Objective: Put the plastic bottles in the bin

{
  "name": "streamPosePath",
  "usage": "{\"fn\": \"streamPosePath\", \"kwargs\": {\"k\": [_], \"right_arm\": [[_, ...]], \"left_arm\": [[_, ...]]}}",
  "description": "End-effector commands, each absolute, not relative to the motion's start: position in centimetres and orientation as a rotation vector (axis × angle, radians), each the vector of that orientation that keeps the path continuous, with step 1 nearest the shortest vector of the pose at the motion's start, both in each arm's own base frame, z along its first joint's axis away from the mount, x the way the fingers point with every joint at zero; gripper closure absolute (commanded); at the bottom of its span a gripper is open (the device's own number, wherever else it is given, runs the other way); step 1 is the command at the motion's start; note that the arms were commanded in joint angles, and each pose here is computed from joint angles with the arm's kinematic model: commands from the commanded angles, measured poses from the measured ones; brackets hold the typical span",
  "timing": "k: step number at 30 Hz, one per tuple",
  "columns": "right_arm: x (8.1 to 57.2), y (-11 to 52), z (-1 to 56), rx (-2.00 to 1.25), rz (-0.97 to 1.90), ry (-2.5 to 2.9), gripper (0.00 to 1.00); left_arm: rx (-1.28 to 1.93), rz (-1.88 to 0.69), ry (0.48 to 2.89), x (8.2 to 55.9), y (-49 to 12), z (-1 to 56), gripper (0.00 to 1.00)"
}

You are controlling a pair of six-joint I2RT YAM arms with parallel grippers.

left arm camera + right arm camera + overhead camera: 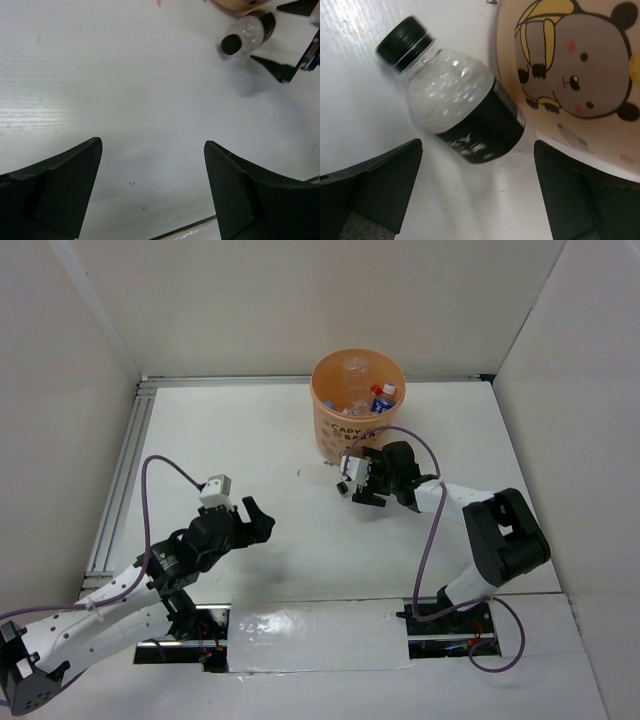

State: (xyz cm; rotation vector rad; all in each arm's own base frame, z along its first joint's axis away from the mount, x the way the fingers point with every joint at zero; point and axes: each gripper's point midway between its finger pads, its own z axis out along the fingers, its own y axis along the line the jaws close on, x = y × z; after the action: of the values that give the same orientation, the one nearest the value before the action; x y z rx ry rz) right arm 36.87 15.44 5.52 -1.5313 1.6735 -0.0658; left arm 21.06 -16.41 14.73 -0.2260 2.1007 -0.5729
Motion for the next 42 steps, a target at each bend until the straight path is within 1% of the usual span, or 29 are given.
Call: {"fn": "streamPosePath", "kwargs": {"k": [1,5,7,9,10,11,13,14,16,22,23,25,28,29,31,33,36,40,42], "right_arm": [[39.4,16.7,6.6,-1.551,-0.105,1.604,0.02],[38.4,17.0,4.9,-1.670,-0.037,1.586,0.02],[36.0,17.5,3.3,-1.834,0.064,1.534,0.06],[34.4,17.5,2.5,-1.916,0.146,1.496,0.11],[32.7,17.3,1.5,-2.007,0.208,1.474,0.13],[31.6,17.1,1.2,-2.047,0.261,1.457,0.19],[29.3,17.1,0.8,-2.119,0.362,1.417,0.27],[28.3,17.1,0.9,-2.132,0.394,1.400,0.33],[26.8,16.7,0.8,-2.156,0.446,1.411,0.42],[23.8,17.3,2.1,-2.155,0.542,1.417,0.67],[23.1,17.6,2.9,-2.132,0.568,1.432,0.70],[23.4,18.9,5.5,-2.049,0.602,1.399,0.71],[23.8,21.3,12.4,-1.891,0.629,1.318,0.71],[24.5,22.4,16.4,-1.805,0.611,1.287,0.71],[25.0,23.7,20.7,-1.737,0.598,1.228,0.71],[27.2,24.6,26.5,-1.598,0.540,1.201,0.72],[30.3,24.7,32.0,-1.470,0.418,1.180,0.72],[36.1,22.4,35.4,-1.324,0.223,1.234,0.71],[38.6,21.7,35.0,-1.299,0.185,1.276,0.71]], "left_arm": [[-0.353,-0.586,2.131,20.0,-15.7,13.1,0.05],[-0.368,-0.596,2.141,19.6,-15.6,12.5,0.05],[-0.363,-0.594,2.139,19.5,-15.7,12.5,0.05],[-0.363,-0.594,2.139,19.6,-15.8,12.7,0.05],[-0.361,-0.583,2.149,19.6,-15.8,12.5,0.05],[-0.359,-0.573,2.158,19.6,-15.8,12.2,0.05],[-0.359,-0.574,2.157,19.8,-16.0,12.2,0.05],[-0.356,-0.595,2.152,19.8,-16.3,12.4,0.05],[-0.345,-0.590,2.152,19.9,-16.4,12.4,0.05],[-0.318,-0.619,2.139,20.1,-17.1,12.8,0.05],[-0.317,-0.612,2.147,20.1,-17.1,12.6,0.05],[-0.307,-0.613,2.140,20.2,-17.1,13.0,0.05],[-0.311,-0.634,2.120,20.2,-17.1,13.5,0.05],[-0.317,-0.634,2.107,20.3,-17.0,13.8,0.05],[-0.311,-0.618,2.104,20.3,-16.7,13.5,0.05],[-0.313,-0.630,2.093,20.3,-16.6,13.9,0.05],[-0.300,-0.639,2.090,20.2,-16.8,14.0,0.05],[-0.285,-0.642,2.095,20.3,-17.1,13.9,0.05],[-0.287,-0.651,2.086,20.5,-17.3,14.3,0.05]]}}
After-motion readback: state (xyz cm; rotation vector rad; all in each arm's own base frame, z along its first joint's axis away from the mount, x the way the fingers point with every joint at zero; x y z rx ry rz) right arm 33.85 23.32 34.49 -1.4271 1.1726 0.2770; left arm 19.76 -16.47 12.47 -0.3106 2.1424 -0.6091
